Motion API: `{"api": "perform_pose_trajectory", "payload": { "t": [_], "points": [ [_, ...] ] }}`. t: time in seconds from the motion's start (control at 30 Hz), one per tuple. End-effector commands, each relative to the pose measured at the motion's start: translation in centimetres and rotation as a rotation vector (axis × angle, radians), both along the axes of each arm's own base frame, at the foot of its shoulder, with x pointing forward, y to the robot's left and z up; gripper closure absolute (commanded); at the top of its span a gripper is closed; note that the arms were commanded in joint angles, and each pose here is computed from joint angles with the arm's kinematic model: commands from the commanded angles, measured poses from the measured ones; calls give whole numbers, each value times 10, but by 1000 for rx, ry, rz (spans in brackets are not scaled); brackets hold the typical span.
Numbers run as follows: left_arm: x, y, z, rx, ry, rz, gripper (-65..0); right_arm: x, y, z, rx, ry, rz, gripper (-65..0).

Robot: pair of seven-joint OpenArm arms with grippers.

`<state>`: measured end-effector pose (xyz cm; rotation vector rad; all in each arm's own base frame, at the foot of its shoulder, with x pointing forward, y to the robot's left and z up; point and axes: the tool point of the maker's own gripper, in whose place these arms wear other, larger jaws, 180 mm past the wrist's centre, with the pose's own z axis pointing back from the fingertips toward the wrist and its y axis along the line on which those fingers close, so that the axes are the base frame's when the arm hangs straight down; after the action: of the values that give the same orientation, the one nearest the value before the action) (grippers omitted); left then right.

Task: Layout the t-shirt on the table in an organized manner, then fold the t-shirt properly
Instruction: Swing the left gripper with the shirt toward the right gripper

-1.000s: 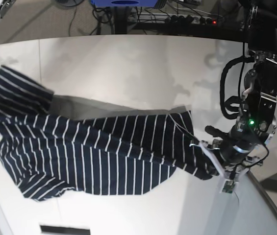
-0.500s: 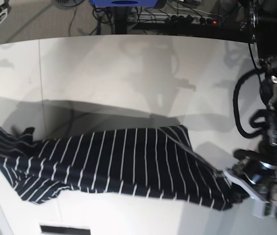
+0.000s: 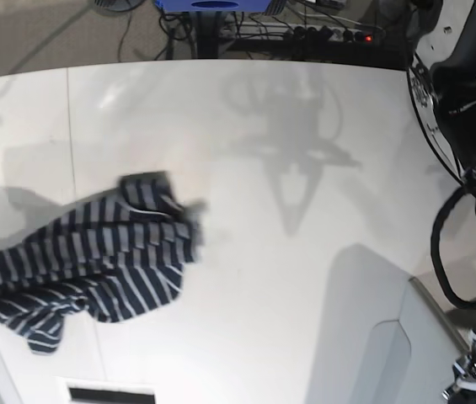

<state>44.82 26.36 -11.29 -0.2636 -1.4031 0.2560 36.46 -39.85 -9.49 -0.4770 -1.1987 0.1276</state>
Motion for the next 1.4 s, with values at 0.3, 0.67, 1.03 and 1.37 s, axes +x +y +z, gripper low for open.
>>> {"api": "perform_pose_trajectory", "payload": {
  "t": [0.3, 0.67, 1.03, 1.37],
  "points": [
    [2, -110, -120, -90, 274, -217, 0, 15, 27, -99, 206, 92, 102, 0],
    [-68, -352, -273, 160, 314, -647, -82, -5, 12, -188, 400, 172, 56, 0],
    [-106, -459, -269, 262, 78, -880, -237, -46, -49, -216, 480, 144, -89, 0],
    [-127, -439, -334, 429, 142, -943, -237, -63, -58, -224, 471, 145, -112, 0]
  ]
}}
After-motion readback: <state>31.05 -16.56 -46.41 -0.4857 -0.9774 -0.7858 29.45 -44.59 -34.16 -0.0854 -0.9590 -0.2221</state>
